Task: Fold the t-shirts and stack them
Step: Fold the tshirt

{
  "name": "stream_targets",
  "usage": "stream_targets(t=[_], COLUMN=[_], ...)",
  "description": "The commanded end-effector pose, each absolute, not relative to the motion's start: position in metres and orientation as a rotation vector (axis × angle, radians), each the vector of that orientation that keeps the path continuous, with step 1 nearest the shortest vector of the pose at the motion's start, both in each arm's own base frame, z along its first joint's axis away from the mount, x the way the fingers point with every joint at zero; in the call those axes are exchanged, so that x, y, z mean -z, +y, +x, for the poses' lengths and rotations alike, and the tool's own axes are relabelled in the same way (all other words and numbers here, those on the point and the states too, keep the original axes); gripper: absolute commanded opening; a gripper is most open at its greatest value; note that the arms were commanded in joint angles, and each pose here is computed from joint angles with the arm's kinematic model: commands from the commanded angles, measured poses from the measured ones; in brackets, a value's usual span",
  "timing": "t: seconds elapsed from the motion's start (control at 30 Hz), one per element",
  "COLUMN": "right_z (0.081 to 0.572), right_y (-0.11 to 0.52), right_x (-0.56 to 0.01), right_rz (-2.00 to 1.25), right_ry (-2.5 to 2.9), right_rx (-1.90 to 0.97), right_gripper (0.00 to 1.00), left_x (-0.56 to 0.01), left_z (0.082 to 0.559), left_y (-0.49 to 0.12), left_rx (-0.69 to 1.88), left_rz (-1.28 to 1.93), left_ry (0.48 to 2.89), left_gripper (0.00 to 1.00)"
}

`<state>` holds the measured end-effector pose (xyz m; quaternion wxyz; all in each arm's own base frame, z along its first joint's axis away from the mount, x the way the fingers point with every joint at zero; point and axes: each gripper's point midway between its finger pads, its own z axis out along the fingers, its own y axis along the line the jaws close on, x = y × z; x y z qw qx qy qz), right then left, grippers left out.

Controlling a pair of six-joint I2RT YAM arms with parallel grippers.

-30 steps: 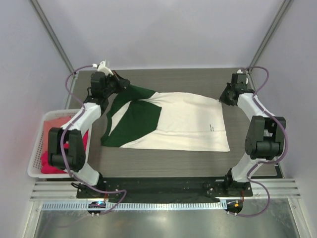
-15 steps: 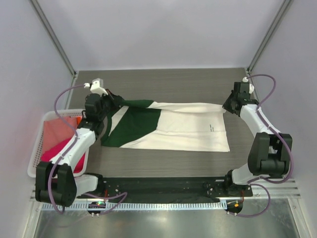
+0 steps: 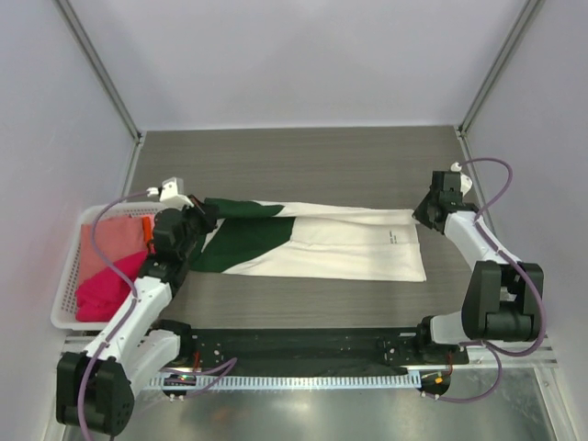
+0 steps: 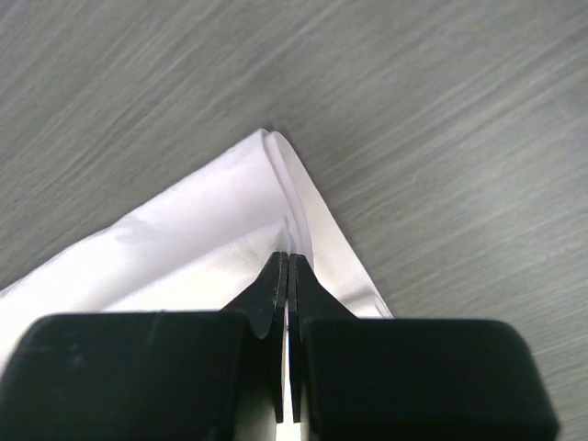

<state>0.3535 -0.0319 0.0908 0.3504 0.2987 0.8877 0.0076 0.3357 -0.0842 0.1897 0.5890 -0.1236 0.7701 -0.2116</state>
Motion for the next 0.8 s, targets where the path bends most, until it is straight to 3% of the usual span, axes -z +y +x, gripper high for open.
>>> stream_targets(t=[0.0,0.2,0.27,0.3,0.33,0.37,0.43,0.5,0.57,0.77], right_z=[0.353,0.333,0.332,0.329,0.326,0.324,0.318,0.315,0.319,0.346], right_y=[-0.044,-0.052,-0.054,-0.055,-0.055,-0.054,-0.055,-0.052,-0.047,0.023], right_x=[-0.106,-0.092,-0.1,-0.101,-0.097,-0.098,-0.106,-0.116,-0.126,-0.135], right_rz=[0.826,0.933,0.944,0.955,0.971,0.974,0.98,0.955,0.903,0.673], right_ry=[2.174,2.105,2.042,2.02,2.005,1.991,1.923,1.876,1.857,1.999], right_rx=[0.012,0.052,0.036,0.034,0.027,0.019,-0.003,-0.035,-0.069,-0.372], right_gripper=[0.01,0.01,0.03,0.07,0.33,0.47,0.69,0.72,0.71,0.59], left_x=[-0.193,-0.166,-0.156,-0.153,-0.152,-0.153,-0.157,-0.159,-0.169,-0.183], left_z=[0.327,0.298,0.287,0.28,0.276,0.273,0.265,0.261,0.259,0.28], left_y=[-0.074,-0.076,-0.077,-0.079,-0.078,-0.078,-0.073,-0.068,-0.066,-0.072], left_rx=[0.469,0.521,0.546,0.573,0.582,0.587,0.586,0.573,0.585,0.562], left_rz=[-0.347,-0.388,-0.403,-0.404,-0.409,-0.407,-0.428,-0.454,-0.462,-0.493], left_ry=[1.75,1.809,1.821,1.808,1.8,1.787,1.747,1.732,1.695,1.805], left_gripper=[0.0,0.01,0.08,0.2,0.23,0.24,0.39,0.6,0.67,0.69])
